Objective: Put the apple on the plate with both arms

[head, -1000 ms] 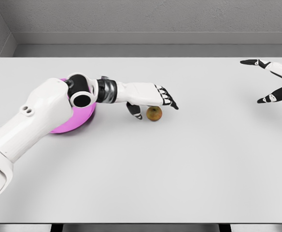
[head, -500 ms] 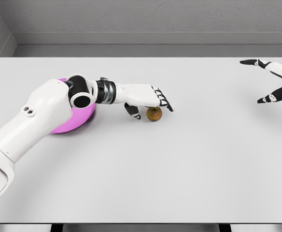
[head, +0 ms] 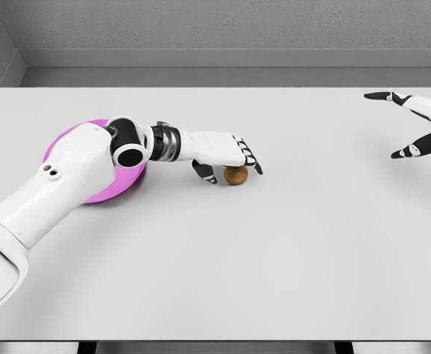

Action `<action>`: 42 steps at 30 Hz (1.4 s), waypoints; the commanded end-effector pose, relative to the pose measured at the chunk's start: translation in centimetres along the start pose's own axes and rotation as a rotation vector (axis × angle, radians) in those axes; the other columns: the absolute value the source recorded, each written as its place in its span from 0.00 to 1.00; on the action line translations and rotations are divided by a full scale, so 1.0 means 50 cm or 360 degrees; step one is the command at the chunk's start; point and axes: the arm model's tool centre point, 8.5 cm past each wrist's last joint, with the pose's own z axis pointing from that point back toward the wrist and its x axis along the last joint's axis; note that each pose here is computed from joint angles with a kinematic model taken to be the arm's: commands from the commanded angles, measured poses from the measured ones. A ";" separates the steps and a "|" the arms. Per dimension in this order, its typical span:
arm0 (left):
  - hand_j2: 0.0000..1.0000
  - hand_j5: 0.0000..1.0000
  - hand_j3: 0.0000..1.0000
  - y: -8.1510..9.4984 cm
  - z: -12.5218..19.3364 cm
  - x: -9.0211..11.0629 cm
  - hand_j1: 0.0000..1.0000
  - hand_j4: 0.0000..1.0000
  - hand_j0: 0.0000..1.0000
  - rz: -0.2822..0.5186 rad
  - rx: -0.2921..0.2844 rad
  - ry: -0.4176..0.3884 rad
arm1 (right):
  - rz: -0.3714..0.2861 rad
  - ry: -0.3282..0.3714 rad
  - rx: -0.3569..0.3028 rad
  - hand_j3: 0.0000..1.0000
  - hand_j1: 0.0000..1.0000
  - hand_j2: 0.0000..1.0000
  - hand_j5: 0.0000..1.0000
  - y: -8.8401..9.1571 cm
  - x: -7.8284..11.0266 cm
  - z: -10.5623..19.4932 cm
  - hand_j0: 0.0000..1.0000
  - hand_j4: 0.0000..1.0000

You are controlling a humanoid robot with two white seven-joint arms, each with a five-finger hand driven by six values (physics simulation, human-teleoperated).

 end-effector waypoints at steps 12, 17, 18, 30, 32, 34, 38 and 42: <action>0.71 0.71 0.71 -0.005 -0.019 0.015 0.71 0.71 0.71 -0.0011 -0.0025 -0.0030 | -0.0005 -0.0004 -0.0007 1.00 1.00 1.00 1.00 -0.003 0.002 0.001 1.00 1.00; 0.67 0.67 0.67 -0.005 -0.019 0.015 0.67 0.67 0.67 -0.0013 -0.0024 -0.0031 | -0.0005 -0.0004 -0.0007 1.00 1.00 1.00 1.00 -0.003 0.002 0.001 1.00 1.00; 0.66 0.66 0.66 -0.005 -0.019 0.015 0.66 0.66 0.66 -0.0011 -0.0025 -0.0030 | -0.0006 -0.0005 -0.0009 1.00 1.00 1.00 1.00 -0.003 0.002 0.001 1.00 1.00; 0.44 0.44 0.44 -0.004 -0.013 0.013 0.44 0.44 0.44 -0.0018 -0.0025 -0.0026 | 0.0016 -0.0032 -0.0006 1.00 1.00 1.00 1.00 -0.007 0.014 -0.003 1.00 1.00; 0.44 0.44 0.44 0.003 -0.006 0.009 0.44 0.44 0.44 -0.0026 -0.0018 -0.0020 | 0.0016 -0.0032 -0.0006 1.00 1.00 1.00 1.00 -0.007 0.014 -0.003 1.00 1.00; 0.44 0.44 0.44 0.017 0.016 0.005 0.44 0.44 0.44 -0.0055 0.0010 -0.0015 | 0.0017 -0.0030 -0.0006 1.00 1.00 1.00 1.00 -0.008 0.014 -0.002 1.00 1.00; 0.44 0.44 0.44 0.064 0.195 -0.047 0.44 0.44 0.44 0.0023 0.0214 0.0055 | 0.0014 -0.0030 -0.0006 1.00 1.00 1.00 1.00 -0.007 0.013 -0.003 1.00 1.00; 0.44 0.44 0.44 0.034 0.458 -0.154 0.44 0.44 0.44 0.0165 0.0284 0.0428 | 0.0014 -0.0030 -0.0006 1.00 1.00 1.00 1.00 -0.007 0.013 -0.003 1.00 1.00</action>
